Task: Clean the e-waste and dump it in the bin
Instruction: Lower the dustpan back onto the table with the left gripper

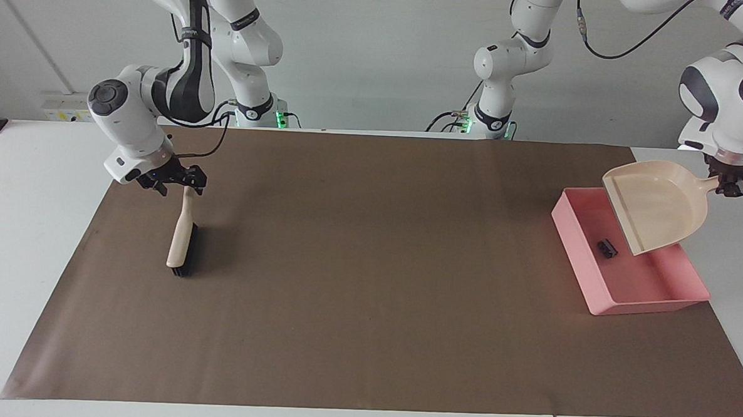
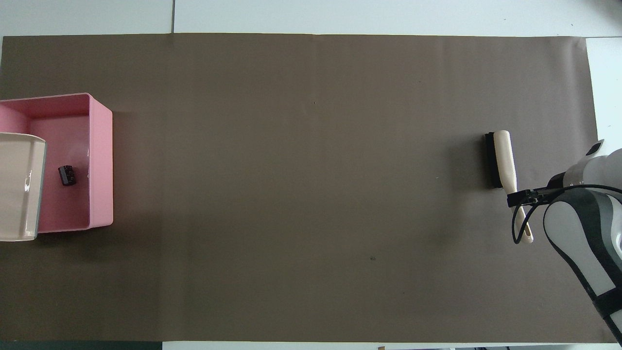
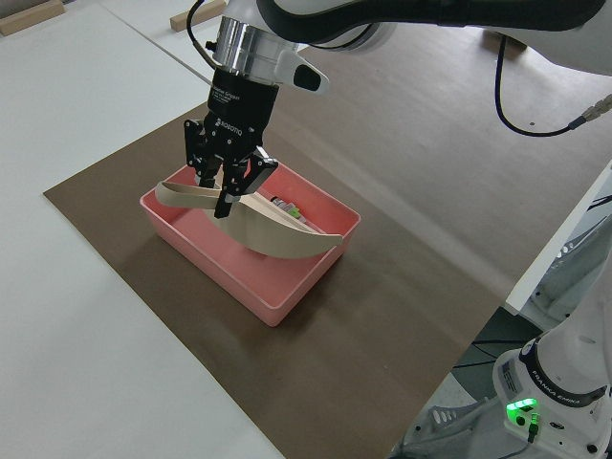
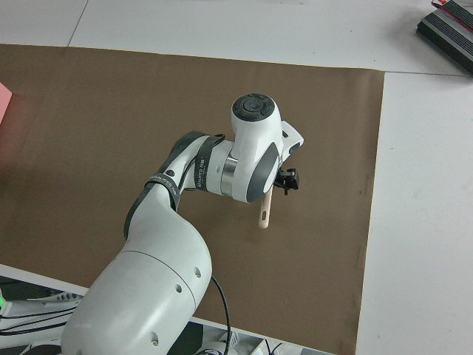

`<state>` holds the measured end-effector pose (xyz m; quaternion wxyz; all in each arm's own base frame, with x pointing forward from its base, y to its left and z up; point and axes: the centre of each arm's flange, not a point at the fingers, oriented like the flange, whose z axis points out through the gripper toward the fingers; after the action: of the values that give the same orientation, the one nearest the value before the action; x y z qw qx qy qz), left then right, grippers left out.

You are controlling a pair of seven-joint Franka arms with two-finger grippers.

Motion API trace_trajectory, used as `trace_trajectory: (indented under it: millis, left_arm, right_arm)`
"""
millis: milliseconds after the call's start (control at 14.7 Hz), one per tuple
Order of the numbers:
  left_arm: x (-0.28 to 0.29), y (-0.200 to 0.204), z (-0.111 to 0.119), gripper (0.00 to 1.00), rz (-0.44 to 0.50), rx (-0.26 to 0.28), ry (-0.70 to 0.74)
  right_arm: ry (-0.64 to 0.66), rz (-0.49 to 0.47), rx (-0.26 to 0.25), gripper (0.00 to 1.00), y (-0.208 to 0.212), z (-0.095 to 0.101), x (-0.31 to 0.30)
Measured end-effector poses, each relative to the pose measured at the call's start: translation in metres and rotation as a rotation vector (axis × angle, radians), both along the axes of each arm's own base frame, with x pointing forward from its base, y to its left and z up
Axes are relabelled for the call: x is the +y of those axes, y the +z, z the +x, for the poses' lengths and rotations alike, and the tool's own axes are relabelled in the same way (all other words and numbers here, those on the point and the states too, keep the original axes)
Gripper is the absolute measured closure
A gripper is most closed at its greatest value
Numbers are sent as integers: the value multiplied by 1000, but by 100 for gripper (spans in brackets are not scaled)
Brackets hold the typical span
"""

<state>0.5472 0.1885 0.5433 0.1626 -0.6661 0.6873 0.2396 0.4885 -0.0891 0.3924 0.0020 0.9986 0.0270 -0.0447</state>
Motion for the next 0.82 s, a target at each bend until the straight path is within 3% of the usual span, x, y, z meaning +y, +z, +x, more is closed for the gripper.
trace_trajectory:
  millis: [205,409,818]
  left_arm:
    - [-43,33,-9,67,-14,-8,-27]
    - [-95,28,-8,67,-124,-11,-76]
    - [-238,-76,-23,67,-237,6,-187]
  right_arm:
    - [9,-16,-82,0,50,19,1]
    - [14,-24,-122,0,97,32,19]
    - [-213,-32,-124,0,198,40,50]
